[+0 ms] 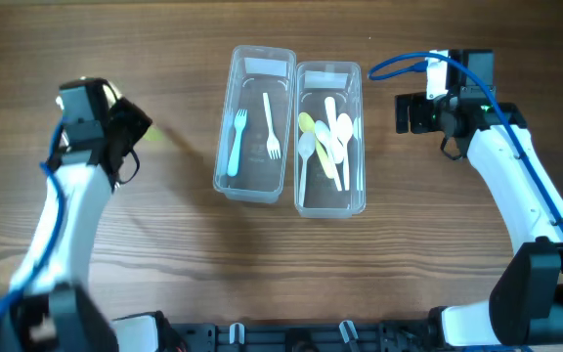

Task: Pack container
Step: 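Move left gripper back to forks and grasp the yellow fork, then carry yellow fork with left gripper and drop into left container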

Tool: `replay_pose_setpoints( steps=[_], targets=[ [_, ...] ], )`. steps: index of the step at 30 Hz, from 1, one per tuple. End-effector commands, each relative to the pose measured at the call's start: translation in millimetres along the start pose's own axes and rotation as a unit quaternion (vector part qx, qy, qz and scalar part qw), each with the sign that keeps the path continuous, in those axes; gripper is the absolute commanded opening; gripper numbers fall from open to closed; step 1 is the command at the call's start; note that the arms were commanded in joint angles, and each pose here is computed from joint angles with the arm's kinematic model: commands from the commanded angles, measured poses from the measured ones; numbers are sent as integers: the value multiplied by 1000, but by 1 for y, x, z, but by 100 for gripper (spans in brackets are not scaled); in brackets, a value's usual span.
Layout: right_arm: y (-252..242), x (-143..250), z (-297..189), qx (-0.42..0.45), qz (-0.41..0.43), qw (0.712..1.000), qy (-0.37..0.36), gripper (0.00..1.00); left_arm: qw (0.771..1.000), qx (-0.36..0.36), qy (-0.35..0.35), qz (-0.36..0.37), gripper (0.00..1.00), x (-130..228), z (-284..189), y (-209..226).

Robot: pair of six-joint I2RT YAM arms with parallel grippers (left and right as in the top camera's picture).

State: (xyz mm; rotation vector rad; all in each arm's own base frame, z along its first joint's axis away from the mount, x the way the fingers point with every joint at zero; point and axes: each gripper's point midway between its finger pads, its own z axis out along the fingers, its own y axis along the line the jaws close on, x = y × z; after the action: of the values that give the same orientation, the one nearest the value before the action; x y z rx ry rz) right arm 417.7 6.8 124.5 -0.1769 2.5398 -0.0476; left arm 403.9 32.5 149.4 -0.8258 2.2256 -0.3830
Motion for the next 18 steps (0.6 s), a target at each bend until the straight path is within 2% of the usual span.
replay_pose_setpoints(
  steps=[1, 4, 8, 12, 18],
  targets=[
    [-3, -3, -2, 9, -4, 1000, -5, 100, 980, 134, -8, 146, 4, 12, -49, -70],
    [-3, -3, -2, 9, -4, 1000, -5, 100, 958, 171, -23, 227, 4, 25, -70, -99],
    [-3, -3, -2, 9, -4, 1000, -5, 100, 936, 199, -5, 290, 4, 54, -72, -122],
    [-3, -3, -2, 9, -4, 1000, -5, 100, 918, 212, 32, 334, 4, 88, -58, -135],
    [-3, -3, -2, 9, -4, 1000, -5, 100, 908, 203, 94, 354, 4, 133, -16, -136]
  ],
)
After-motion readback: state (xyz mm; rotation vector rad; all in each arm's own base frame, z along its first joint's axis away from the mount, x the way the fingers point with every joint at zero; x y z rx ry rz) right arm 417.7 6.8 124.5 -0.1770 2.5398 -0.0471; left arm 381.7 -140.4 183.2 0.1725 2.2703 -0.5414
